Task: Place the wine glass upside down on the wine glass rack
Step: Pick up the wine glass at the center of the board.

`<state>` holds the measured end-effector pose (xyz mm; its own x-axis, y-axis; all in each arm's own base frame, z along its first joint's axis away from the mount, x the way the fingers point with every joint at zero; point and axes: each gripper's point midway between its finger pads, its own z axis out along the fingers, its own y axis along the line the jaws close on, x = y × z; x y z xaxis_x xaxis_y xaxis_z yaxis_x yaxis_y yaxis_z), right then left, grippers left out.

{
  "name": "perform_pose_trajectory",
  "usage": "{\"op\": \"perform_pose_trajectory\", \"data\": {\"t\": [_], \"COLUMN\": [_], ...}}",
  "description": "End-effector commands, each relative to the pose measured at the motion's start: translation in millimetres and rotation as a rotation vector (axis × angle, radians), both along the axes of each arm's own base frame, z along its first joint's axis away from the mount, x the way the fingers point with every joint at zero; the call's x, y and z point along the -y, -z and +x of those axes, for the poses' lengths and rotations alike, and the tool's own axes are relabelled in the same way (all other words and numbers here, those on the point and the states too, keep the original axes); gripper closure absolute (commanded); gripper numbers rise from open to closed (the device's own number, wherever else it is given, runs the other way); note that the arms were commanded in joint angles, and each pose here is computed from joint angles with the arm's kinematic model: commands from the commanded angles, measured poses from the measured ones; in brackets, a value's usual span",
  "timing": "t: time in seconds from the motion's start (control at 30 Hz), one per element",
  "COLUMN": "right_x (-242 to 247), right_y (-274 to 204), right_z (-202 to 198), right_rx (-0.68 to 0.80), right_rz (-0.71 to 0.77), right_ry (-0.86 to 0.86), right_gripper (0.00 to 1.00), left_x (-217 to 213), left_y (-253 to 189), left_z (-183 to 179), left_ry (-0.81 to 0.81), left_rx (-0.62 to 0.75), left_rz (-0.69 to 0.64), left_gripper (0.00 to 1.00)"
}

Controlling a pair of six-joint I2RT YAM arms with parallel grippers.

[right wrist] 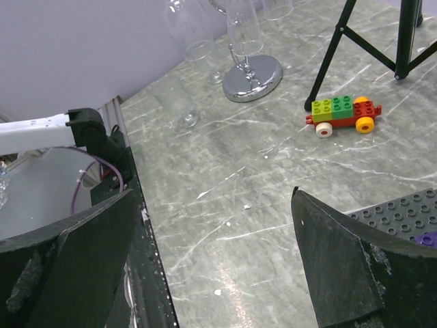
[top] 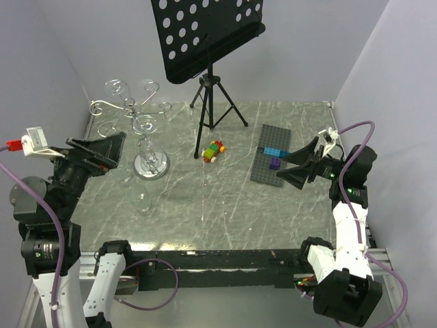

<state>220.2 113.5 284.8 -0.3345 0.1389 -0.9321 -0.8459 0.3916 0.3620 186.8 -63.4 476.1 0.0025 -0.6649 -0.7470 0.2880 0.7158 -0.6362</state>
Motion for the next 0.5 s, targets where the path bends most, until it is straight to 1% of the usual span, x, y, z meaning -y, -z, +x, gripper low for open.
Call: {"op": "perform_pose_trajectory", "data": {"t": [0.0, 0.27, 0.37, 0.47], "right_x": [-14, -17, -22, -31], "right_y": [-5, -4, -2, -4], "right_z": [-51, -54, -56, -61], "right_rx": [0.059, 0.087, 0.118, 0.143], "right_rz": [0.009, 0.001, -0.008, -0.026], "right_ry": [-0.304, -0.321, -0.353, -0.423], "right_gripper": [0.00, 0.00, 0.00, 0.00], "left_x": [5, 1, -1, -5], "left_y": [26, 56, 62, 65], "left_z": [-9, -17, -18, -22], "left_ry": [0.026, 0.004, -0.010, -0.036], "left_rx": [-0.111, -0.151, -0.158, -0.159], "left_rz": [0.042, 0.080, 0.092, 0.101], "left_gripper": [0.03, 0.03, 0.03, 0.03]}}
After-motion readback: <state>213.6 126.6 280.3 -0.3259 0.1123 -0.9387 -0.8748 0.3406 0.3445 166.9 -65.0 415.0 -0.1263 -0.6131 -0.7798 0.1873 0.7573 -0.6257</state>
